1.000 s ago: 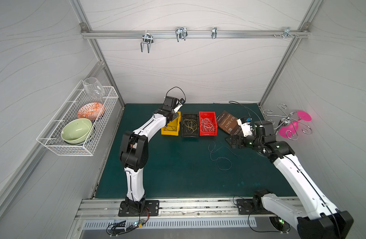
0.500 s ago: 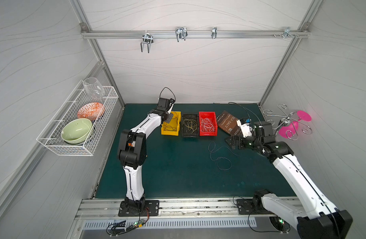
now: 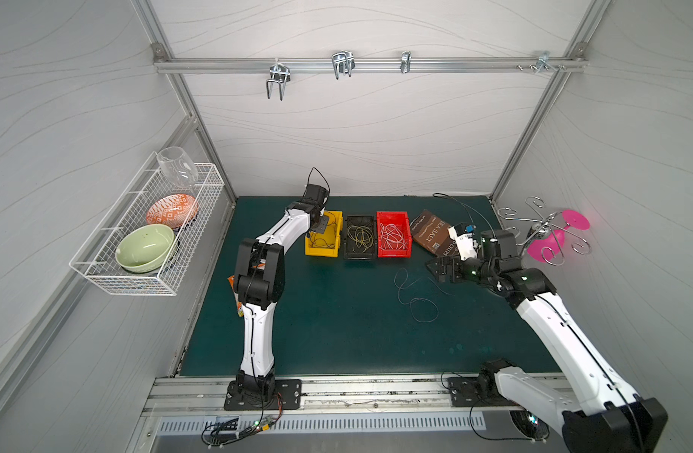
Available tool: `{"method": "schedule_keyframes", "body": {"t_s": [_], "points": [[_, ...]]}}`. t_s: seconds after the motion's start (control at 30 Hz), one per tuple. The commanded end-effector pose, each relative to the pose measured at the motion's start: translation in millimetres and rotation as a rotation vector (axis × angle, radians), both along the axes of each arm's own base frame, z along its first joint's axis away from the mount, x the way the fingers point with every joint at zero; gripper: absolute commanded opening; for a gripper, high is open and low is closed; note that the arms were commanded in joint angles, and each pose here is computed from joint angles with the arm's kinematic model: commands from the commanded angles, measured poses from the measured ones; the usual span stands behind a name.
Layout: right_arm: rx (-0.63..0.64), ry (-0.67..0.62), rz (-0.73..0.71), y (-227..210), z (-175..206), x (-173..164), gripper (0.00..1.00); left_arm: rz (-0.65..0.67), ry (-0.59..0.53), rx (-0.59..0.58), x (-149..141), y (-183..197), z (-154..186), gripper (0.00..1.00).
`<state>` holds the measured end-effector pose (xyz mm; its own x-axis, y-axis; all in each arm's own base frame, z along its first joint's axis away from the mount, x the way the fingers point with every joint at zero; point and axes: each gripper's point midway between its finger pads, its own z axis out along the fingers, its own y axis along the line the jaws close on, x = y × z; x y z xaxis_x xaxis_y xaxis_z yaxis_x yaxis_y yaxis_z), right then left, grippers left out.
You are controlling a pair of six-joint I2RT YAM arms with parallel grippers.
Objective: Untangle and sort cables by color
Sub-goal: Place the cable in the bin.
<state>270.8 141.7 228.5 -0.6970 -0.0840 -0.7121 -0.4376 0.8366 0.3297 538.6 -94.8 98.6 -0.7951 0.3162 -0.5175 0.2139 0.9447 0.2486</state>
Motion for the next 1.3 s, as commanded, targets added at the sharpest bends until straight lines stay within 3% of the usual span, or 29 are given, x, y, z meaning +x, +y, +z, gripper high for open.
{"method": "schedule_keyframes", "body": {"t_s": [0.0, 0.6, 0.73, 1.27], "points": [[0.016, -0.003, -0.005, -0.6, 2.1, -1.1, 0.99, 0.03, 0.01, -0.021, 3.7, -6.3, -1.1, 0.0], [0.013, -0.004, -0.004, -0.3, 2.1, 1.1, 0.99, 0.004, 0.057, 0.017, 7.2, -19.7, -26.5, 0.01], [0.01, -0.007, -0.007, -1.6, 3.4, 1.6, 0.99, -0.005, 0.038, 0.009, 5.6, -20.5, -13.1, 0.11], [-0.056, 0.013, -0.099, -33.6, 3.0, 7.3, 0.99, -0.049, -0.151, -0.04, -10.2, -19.8, 102.0, 0.55]]}}
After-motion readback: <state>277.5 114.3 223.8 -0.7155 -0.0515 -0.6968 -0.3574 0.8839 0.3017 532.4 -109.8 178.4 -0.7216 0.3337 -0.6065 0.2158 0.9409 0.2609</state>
